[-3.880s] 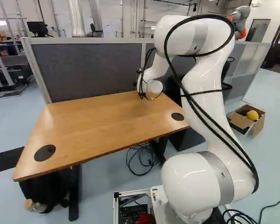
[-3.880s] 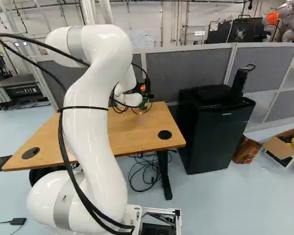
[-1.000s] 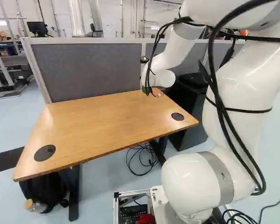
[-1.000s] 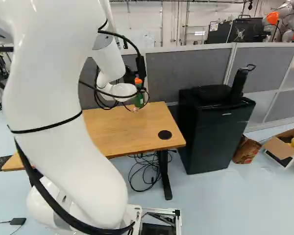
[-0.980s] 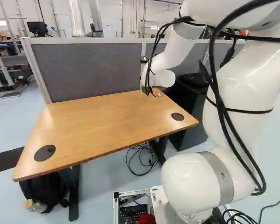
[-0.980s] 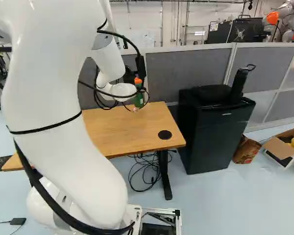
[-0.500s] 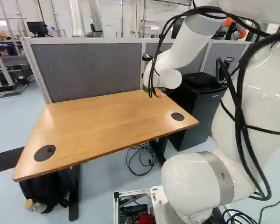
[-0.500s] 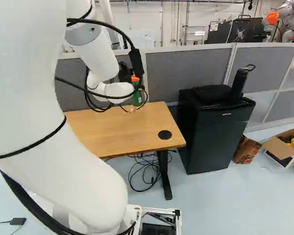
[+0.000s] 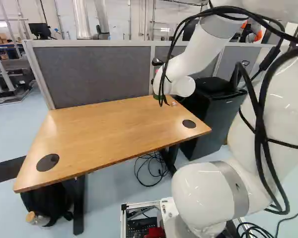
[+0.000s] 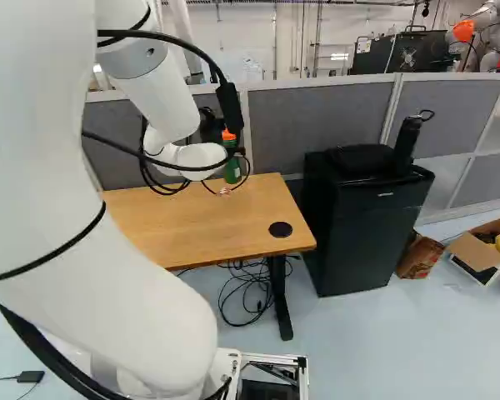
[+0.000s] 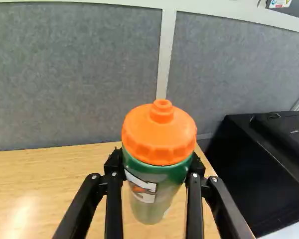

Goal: Pick up the green bottle from the table

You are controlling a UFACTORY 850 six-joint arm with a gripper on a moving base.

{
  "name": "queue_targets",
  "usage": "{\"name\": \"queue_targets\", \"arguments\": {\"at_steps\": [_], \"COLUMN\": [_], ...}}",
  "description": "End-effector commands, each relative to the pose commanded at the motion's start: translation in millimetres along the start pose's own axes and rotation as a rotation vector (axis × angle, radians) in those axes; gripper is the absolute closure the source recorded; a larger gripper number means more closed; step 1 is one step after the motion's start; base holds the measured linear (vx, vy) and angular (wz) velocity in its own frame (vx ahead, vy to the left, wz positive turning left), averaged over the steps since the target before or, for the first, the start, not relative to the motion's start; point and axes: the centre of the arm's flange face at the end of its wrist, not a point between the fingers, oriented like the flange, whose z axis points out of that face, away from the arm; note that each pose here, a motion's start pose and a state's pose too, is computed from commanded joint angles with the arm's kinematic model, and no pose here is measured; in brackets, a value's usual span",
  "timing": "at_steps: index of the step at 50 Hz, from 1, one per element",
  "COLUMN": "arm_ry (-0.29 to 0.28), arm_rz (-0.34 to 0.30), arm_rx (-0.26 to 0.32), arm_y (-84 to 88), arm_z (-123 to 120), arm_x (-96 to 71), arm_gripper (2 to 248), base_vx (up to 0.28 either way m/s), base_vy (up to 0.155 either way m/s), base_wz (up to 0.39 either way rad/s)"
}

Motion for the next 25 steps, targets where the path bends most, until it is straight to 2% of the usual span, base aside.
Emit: {"name": "queue_targets", "arguments": {"at_steps": [25], "arm_ry": [-0.012], "arm_rz": [0.011], "arm_rx": [-0.007], "arm_y": [-1.0], "arm_z": [-25.2], "arm_x": [-29.2], "arm_gripper": [136], "base_vx": [0.0], "base_vy": [0.0], "base_wz": [0.0]}}
